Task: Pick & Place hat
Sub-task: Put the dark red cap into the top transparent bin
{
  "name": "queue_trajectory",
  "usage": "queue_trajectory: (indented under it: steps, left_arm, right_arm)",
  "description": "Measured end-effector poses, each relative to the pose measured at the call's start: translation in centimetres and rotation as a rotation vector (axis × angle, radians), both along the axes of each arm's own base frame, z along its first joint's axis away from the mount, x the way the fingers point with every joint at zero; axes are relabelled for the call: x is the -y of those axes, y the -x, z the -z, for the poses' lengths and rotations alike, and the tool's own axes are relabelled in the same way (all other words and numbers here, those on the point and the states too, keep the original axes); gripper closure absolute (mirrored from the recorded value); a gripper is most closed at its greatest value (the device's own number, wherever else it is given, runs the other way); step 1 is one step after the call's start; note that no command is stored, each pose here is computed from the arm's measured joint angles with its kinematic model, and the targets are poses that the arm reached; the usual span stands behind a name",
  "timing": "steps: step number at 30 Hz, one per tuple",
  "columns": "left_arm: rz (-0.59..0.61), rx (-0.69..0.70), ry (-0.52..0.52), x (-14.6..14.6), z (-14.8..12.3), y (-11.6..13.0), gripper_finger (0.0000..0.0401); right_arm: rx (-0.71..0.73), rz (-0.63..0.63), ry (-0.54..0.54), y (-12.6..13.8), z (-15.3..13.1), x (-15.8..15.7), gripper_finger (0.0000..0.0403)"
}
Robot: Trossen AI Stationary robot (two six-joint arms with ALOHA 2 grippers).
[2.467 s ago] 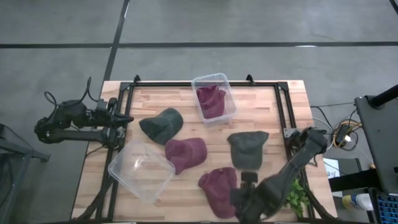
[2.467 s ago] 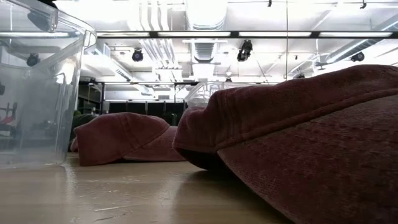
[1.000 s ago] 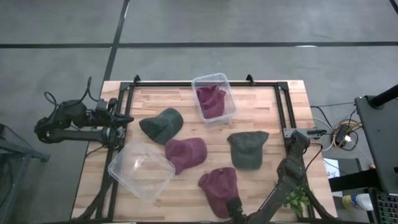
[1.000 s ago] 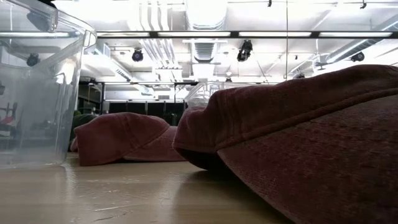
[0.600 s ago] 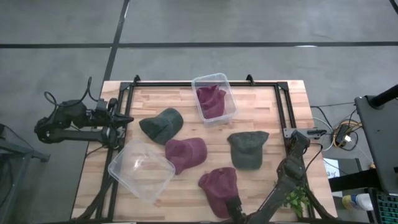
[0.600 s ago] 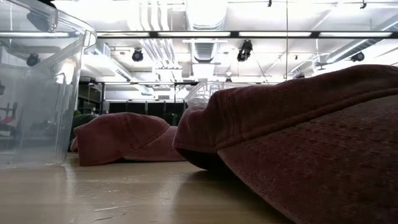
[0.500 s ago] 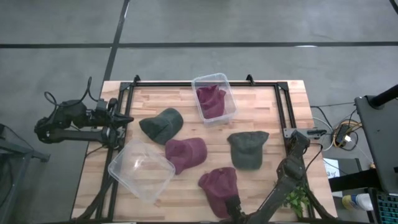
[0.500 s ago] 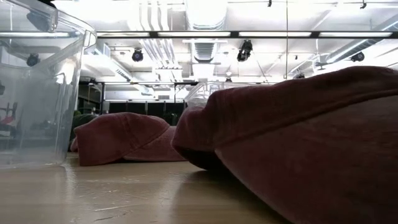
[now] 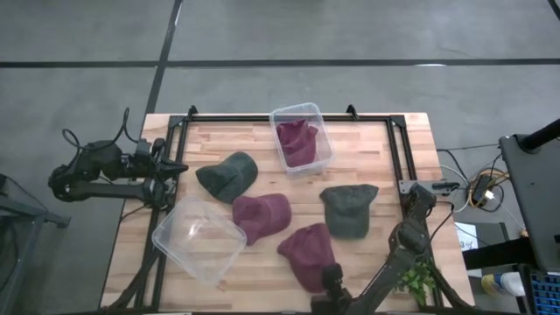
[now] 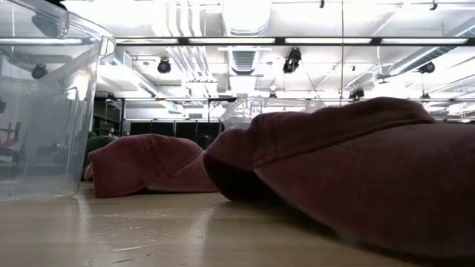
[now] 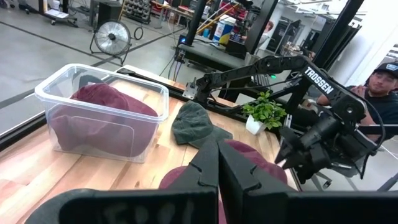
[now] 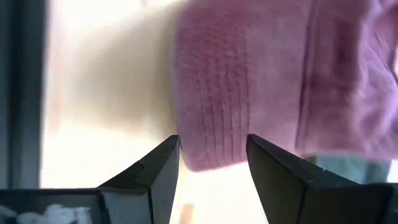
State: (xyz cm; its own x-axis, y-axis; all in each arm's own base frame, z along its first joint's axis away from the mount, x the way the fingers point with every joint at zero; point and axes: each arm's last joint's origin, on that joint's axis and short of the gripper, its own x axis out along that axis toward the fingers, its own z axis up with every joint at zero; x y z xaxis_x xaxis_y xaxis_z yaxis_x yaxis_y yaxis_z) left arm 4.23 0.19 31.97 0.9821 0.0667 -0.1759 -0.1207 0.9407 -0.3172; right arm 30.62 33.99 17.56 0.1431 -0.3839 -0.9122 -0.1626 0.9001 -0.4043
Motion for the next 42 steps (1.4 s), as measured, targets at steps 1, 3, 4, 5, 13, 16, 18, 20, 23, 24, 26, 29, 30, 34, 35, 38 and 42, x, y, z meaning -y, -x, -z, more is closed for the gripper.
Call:
queue_trajectory:
  steps: [1, 3, 4, 5, 13, 16, 18, 20, 23, 24, 26, 29, 30, 34, 35, 38, 42]
  left_arm:
    - [0.000, 0.000, 0.000, 0.0, 0.0, 0.0, 0.0401]
    - [0.000, 0.000, 0.000, 0.0, 0.0, 0.0, 0.0401]
    - [0.000, 0.000, 0.001, 0.0, 0.0, 0.0, 0.0401]
    - [0.000, 0.000, 0.001, 0.0, 0.0, 0.0, 0.0401]
    - [0.000, 0.000, 0.001, 0.0, 0.0, 0.0, 0.0401]
    - [0.000, 0.000, 0.000, 0.0, 0.0, 0.0, 0.0401]
    - [0.001, -0.001, -0.005, 0.0, 0.0, 0.0, 0.0401]
    - [0.001, 0.000, -0.008, 0.0, 0.0, 0.0, 0.0401]
    - [0.001, -0.001, -0.009, 0.0, 0.0, 0.0, 0.0401]
    - [0.001, -0.001, -0.008, 0.0, 0.0, 0.0, 0.0401]
    - [0.000, 0.000, -0.005, 0.0, 0.0, 0.0, 0.0401]
    - [0.000, 0.000, -0.005, 0.0, 0.0, 0.0, 0.0401]
    - [0.000, -0.001, -0.005, 0.0, 0.0, 0.0, 0.0401]
    - [0.000, 0.000, -0.004, 0.0, 0.0, 0.0, 0.0401]
    - [0.000, 0.000, -0.004, 0.0, 0.0, 0.0, 0.0401]
    - [0.000, 0.000, -0.003, 0.0, 0.0, 0.0, 0.0401]
    - [0.000, 0.000, -0.002, 0.0, 0.0, 0.0, 0.0401]
  right_arm:
    - [-0.006, 0.015, 0.012, 0.1, -0.2, 0.1, 0.0220]
    - [0.000, 0.033, 0.012, 0.1, -0.4, 0.2, 0.0220]
    - [0.010, 0.035, 0.000, 0.1, -0.5, 0.1, 0.0220]
    - [0.020, 0.034, -0.013, 0.0, -0.7, -0.1, 0.0220]
    - [0.012, -0.010, -0.157, -0.1, -1.0, -1.5, 0.0220]
    - [0.012, -0.033, -0.171, 0.2, -1.0, -2.0, 0.0220]
    - [0.033, -0.039, -0.147, 0.3, -0.8, -2.0, 0.0220]
    - [0.059, -0.040, -0.119, 0.2, -0.7, -1.8, 0.0220]
    - [0.062, -0.041, -0.103, 0.0, -0.3, -1.6, 0.0220]
    - [0.057, -0.041, -0.095, 0.0, -0.1, -1.5, 0.0220]
    - [0.045, -0.042, -0.082, 0.2, 0.4, -1.4, 0.0220]
    - [0.027, -0.044, -0.063, 0.5, 1.2, -1.3, 0.0220]
    - [0.021, -0.044, -0.056, 0.5, 1.4, -1.2, 0.0220]
    - [0.016, -0.036, -0.020, 0.6, 2.2, -0.8, 0.0220]
    - [0.018, -0.032, -0.011, 0.7, 2.4, -0.7, 0.0220]
    - [0.029, -0.023, 0.011, 0.8, 2.6, -0.6, 0.0220]
    - [0.038, -0.011, 0.031, 0.8, 2.5, -0.5, 0.0220]
